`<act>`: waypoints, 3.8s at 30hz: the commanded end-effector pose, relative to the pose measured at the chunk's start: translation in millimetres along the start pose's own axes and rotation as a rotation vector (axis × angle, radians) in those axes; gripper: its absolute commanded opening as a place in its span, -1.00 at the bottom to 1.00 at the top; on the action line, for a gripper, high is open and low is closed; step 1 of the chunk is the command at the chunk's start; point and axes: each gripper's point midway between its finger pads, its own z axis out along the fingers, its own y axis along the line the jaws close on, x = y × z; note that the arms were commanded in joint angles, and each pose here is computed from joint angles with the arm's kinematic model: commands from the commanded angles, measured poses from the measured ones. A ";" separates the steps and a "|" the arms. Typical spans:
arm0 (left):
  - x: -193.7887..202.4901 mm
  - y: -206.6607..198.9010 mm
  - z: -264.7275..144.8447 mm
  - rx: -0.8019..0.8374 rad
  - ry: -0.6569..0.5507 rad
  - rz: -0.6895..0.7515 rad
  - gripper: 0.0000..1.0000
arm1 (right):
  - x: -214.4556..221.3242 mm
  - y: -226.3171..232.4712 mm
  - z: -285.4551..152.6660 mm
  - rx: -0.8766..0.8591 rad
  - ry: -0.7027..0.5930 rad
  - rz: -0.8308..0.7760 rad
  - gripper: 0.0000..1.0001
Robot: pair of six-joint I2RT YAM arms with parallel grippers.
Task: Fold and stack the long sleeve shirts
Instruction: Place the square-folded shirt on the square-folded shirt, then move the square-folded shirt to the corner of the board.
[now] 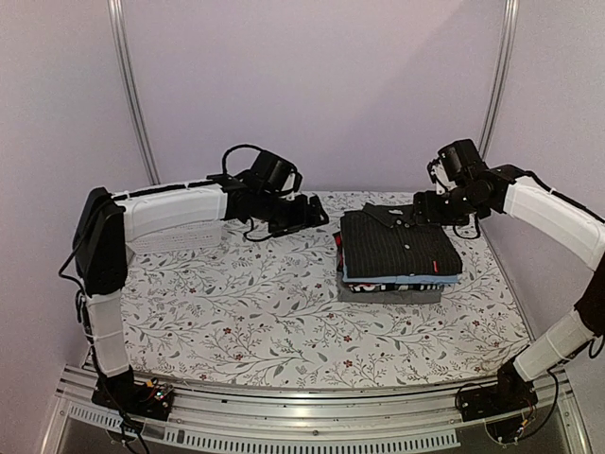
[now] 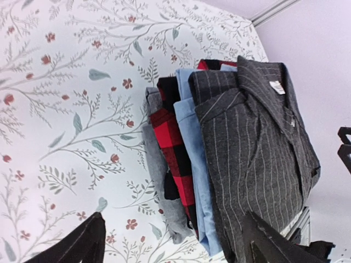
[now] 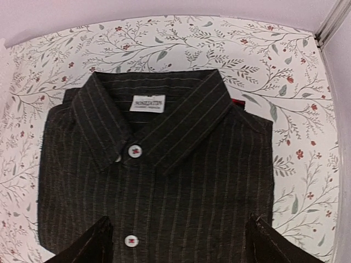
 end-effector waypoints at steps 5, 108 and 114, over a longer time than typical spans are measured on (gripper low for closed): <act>-14.3 25.1 -62.4 -0.029 -0.133 0.001 0.98 | -14.4 102.4 -1.2 -0.212 -0.037 -0.067 0.97; 14.6 77.7 -189.7 -0.142 -0.323 0.043 0.99 | -10.6 89.2 97.2 -0.123 -0.006 0.079 0.98; 7.7 81.9 -200.5 -0.180 -0.368 0.096 0.99 | -37.9 99.1 41.2 -0.164 -0.140 0.056 0.98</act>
